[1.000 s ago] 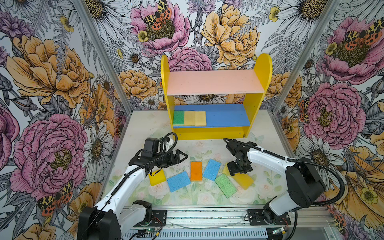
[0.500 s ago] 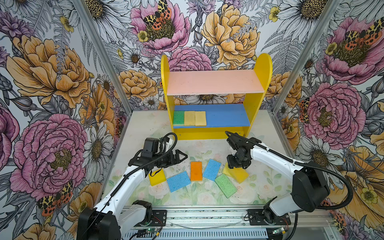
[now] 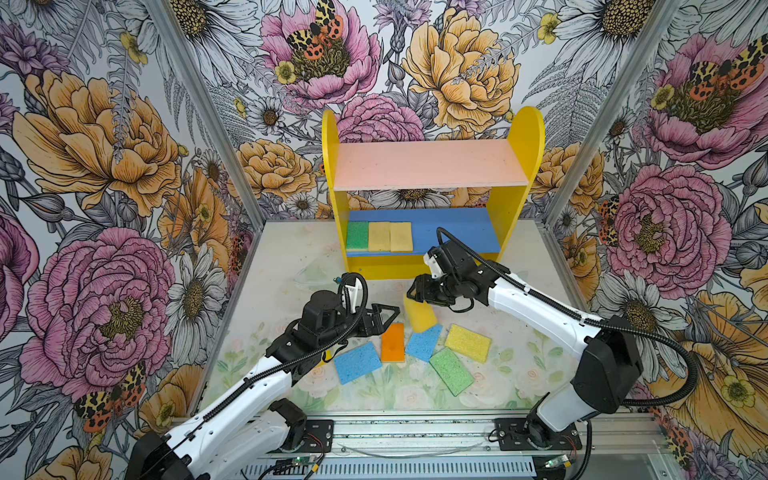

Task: Place and organize the cleaning sponges onto the shelf
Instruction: 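Lift the bright yellow sponge with the right gripper while the left gripper approaches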

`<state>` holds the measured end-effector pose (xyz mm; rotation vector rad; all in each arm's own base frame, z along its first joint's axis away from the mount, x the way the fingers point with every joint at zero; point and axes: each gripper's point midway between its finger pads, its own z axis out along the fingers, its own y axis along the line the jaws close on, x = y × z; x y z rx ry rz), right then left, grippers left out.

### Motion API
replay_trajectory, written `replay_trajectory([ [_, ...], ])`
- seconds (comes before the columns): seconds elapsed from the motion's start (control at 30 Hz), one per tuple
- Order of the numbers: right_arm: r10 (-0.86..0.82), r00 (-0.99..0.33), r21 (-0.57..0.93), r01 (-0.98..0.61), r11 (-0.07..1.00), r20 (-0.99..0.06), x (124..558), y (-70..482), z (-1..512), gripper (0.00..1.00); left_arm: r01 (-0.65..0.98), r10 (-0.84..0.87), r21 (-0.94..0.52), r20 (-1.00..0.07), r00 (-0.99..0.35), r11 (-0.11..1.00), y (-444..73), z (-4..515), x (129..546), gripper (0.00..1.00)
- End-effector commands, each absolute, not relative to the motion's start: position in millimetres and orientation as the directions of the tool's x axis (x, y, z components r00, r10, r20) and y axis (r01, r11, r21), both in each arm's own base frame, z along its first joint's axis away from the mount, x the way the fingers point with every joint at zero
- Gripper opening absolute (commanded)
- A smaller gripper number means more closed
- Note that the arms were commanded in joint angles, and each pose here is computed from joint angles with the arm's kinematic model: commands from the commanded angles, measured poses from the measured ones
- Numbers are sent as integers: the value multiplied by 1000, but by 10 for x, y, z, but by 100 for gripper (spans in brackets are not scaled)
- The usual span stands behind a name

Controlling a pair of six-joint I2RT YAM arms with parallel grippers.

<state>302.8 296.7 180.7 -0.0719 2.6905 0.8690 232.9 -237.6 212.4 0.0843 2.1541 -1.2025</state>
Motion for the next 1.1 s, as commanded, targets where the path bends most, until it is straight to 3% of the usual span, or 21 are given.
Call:
replay_trajectory([
  [0.0, 85, -944, 658, -157, 737, -320, 3094, 3231, 2097, 57, 359, -302, -723, -610, -733, 590, -2444, 2202, 2465, 99],
  [0.13, 81, -944, 685, -171, 709, -319, 3055, 3340, 2194, 58, 371, -289, -715, -618, -731, 593, -2556, 2187, 2470, 96],
  [0.37, 70, -943, 689, -186, 700, -326, 2983, 3416, 2238, 57, 334, -309, -708, -615, -726, 622, -2537, 2123, 2549, 62],
  [0.67, 67, -943, 693, -190, 695, -326, 2940, 3476, 2243, 58, 312, -316, -711, -602, -733, 630, -2540, 2058, 2595, 36],
  [0.9, 79, -927, 691, -214, 691, -366, 2976, 3287, 2362, 78, 290, -341, -749, -562, -753, 596, -2465, 2077, 2605, 33],
  [1.07, 122, -889, 674, -239, 699, -441, 2973, 2866, 2519, 83, 272, -390, -836, -478, -787, 476, -2295, 2166, 2620, 33],
])
